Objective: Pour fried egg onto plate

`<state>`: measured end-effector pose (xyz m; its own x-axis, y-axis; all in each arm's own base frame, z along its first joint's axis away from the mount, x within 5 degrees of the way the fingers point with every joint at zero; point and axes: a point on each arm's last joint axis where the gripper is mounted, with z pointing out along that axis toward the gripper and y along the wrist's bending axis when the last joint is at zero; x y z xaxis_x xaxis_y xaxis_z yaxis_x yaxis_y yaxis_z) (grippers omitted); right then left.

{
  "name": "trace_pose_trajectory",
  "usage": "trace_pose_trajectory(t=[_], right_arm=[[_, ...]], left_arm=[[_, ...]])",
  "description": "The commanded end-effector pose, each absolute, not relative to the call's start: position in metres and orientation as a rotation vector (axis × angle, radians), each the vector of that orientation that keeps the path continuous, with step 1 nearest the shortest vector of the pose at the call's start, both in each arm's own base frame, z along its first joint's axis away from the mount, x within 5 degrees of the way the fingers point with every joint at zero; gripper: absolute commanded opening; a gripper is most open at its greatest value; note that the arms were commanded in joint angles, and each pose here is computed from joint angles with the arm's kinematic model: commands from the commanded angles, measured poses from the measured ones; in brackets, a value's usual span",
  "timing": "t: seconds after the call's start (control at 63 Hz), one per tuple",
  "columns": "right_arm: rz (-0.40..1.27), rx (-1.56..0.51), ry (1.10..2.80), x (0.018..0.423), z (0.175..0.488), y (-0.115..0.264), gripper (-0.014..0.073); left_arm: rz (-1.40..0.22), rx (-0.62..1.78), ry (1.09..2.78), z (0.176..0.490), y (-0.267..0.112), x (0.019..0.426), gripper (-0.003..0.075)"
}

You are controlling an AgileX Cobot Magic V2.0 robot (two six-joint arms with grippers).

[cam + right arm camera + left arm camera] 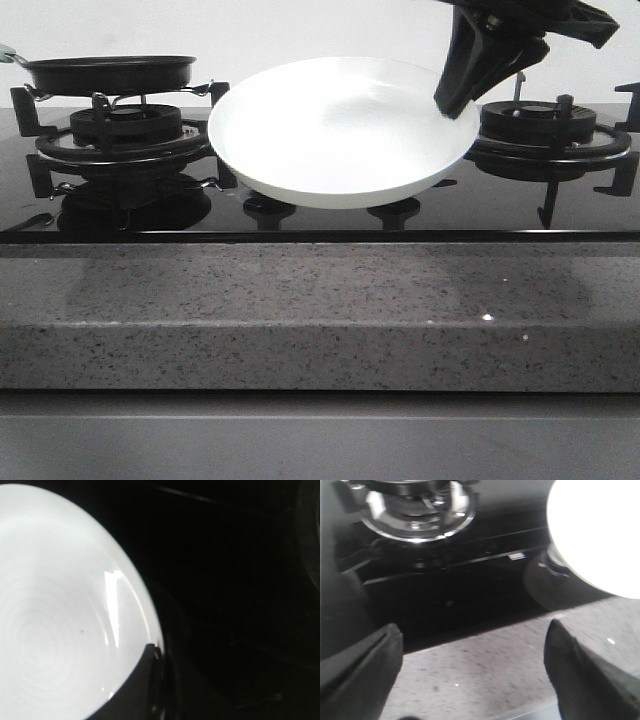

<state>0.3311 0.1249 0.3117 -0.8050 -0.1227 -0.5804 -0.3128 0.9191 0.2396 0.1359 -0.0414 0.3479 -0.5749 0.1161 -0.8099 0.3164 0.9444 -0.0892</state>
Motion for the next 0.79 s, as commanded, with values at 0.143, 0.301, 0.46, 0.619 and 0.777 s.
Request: trace_pose_trajectory(t=[0.143,0.301,0.46,0.619,0.777], right_arm=[[0.465,-0.297,2.369,0.326,0.340,0.124,-0.0117],[0.465,-0.297,2.369,0.326,0.340,0.124,-0.0117],[0.465,-0.297,2.369,0.326,0.340,0.124,-0.0117],[0.465,-0.297,2.370,0.326,0.340,0.124,-0.0117],[0.465,-0.297,2.370,0.326,0.340,0.124,-0.0117]], left_arm=[[-0.197,0.067,2.237,0.370,-0.014,0.184,0.0588],[-0.279,-0.055,2.252,0.378,0.011,0.214,0.0588],[-0.465,-0.131,2.188,0.380,0.039,0.244,0.0588],[-0.635,-0.241,2.099,0.379,0.065,0.272,0.0588],[-0.791,-0.332,2.019,0.370,0.081,0.305,0.0588]])
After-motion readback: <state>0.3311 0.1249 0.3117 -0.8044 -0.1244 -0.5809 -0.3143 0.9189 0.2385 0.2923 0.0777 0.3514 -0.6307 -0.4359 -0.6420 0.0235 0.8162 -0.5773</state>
